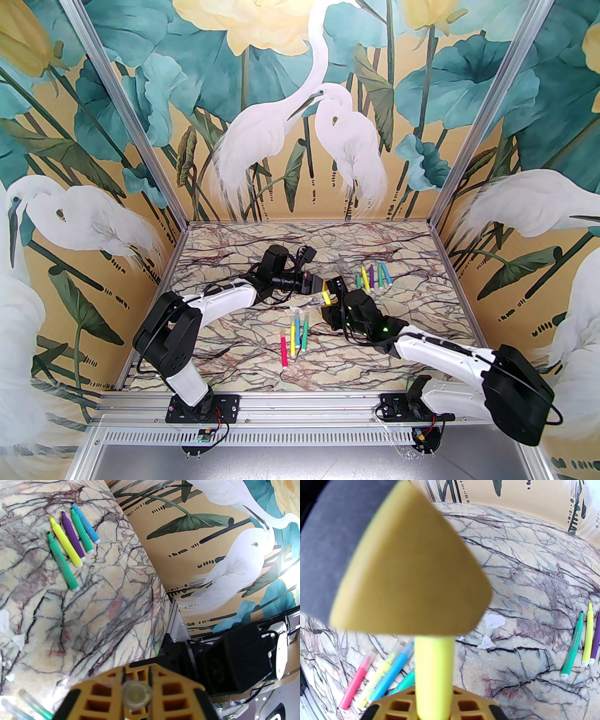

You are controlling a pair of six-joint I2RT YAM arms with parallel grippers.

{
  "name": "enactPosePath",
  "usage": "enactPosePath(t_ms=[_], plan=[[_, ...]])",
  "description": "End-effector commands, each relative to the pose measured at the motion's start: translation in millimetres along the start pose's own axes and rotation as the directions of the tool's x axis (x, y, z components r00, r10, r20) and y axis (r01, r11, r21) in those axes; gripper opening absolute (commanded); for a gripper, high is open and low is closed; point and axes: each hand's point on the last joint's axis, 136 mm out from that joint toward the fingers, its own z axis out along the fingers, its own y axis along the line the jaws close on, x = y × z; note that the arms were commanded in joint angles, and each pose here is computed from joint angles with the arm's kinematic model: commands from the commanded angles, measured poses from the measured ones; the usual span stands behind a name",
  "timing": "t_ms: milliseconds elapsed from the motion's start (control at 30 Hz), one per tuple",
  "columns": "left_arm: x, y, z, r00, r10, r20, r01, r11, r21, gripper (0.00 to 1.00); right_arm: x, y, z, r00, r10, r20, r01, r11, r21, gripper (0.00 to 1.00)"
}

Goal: Open the pen caps

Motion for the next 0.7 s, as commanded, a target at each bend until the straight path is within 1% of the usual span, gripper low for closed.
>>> enactPosePath(t_ms=[0,200,367,433,467,667], plan=[[-44.5,28.7,-22.4,0.99,0.002,0.138,0.014,0.993,-0.113,0.0,32.8,-2.3,-3.8,0.996,-0.005,-0.094,0.004,1.0,-0.004,0.0],[-57.8,28.0,-30.1,0.986,-0.008,0.168,0.028,0.992,-0.119,0.0,45.5,1.5,-2.3,0.992,-0.017,-0.127,0.014,1.0,-0.023,0.0],[-61.9,31.8,-37.6,0.983,-0.017,0.185,0.041,0.991,-0.129,0.0,42.8,0.5,-4.3,0.994,-0.017,-0.109,0.016,1.0,-0.013,0.0],[-59.6,38.1,-41.1,0.984,-0.013,0.18,0.044,0.985,-0.165,0.0,39.8,-3.1,-5.4,0.995,-0.012,-0.095,0.013,1.0,0.009,0.0],[-57.6,43.6,-43.6,0.984,-0.01,0.177,0.046,0.978,-0.203,0.0,38.1,-6.1,-5.8,0.996,-0.009,-0.087,0.012,1.0,0.027,0.0],[-34.9,73.7,-58.7,0.994,0.006,0.108,0.038,0.915,-0.402,0.0,26.5,-29.3,-4.6,0.998,0.017,-0.056,-0.008,0.987,0.157,0.0]])
